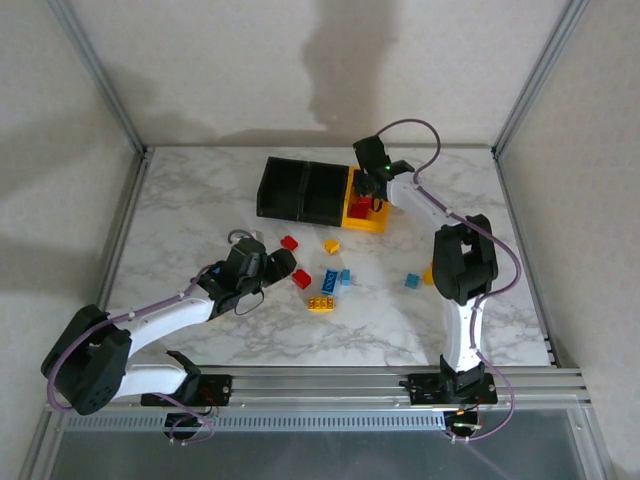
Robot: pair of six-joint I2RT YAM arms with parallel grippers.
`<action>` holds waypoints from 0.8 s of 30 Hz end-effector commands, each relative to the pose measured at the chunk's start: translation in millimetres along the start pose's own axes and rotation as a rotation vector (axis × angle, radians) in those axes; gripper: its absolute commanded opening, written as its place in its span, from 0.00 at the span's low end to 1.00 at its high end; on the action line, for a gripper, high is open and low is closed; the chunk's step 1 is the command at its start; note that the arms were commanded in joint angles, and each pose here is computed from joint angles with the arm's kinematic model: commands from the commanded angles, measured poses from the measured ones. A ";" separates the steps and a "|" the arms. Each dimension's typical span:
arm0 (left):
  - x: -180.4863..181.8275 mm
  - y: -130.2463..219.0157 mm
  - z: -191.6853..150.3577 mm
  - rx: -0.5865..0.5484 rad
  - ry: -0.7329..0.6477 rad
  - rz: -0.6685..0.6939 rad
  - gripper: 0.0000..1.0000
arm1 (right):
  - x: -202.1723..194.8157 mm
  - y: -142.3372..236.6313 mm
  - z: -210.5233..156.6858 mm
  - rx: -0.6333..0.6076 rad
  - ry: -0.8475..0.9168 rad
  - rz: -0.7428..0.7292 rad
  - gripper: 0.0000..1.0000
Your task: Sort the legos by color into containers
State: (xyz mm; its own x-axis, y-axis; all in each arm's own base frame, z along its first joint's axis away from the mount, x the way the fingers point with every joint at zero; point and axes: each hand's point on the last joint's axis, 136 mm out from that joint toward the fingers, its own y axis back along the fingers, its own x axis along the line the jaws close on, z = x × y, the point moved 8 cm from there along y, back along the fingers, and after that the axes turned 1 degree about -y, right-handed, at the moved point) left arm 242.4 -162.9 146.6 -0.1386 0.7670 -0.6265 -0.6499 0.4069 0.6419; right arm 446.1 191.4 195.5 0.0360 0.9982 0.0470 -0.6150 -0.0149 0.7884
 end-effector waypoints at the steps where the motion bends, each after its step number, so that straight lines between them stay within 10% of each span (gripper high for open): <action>1: -11.3 1.5 3.2 -0.003 -0.020 -0.032 0.72 | -7.8 -10.1 -4.5 0.024 0.024 -0.071 0.26; 24: -6.4 -1.4 2.4 -0.006 -0.018 0.001 0.72 | -14.4 -34.7 -23.1 0.069 0.046 -0.128 0.45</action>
State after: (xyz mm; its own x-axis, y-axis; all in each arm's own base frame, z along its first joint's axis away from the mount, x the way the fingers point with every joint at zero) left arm 243.5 -163.5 144.1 -0.1442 0.7712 -0.6200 -0.6448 0.4021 0.6501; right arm 448.0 184.1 156.9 0.0590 0.9968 -0.0542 -0.5571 0.0779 0.8268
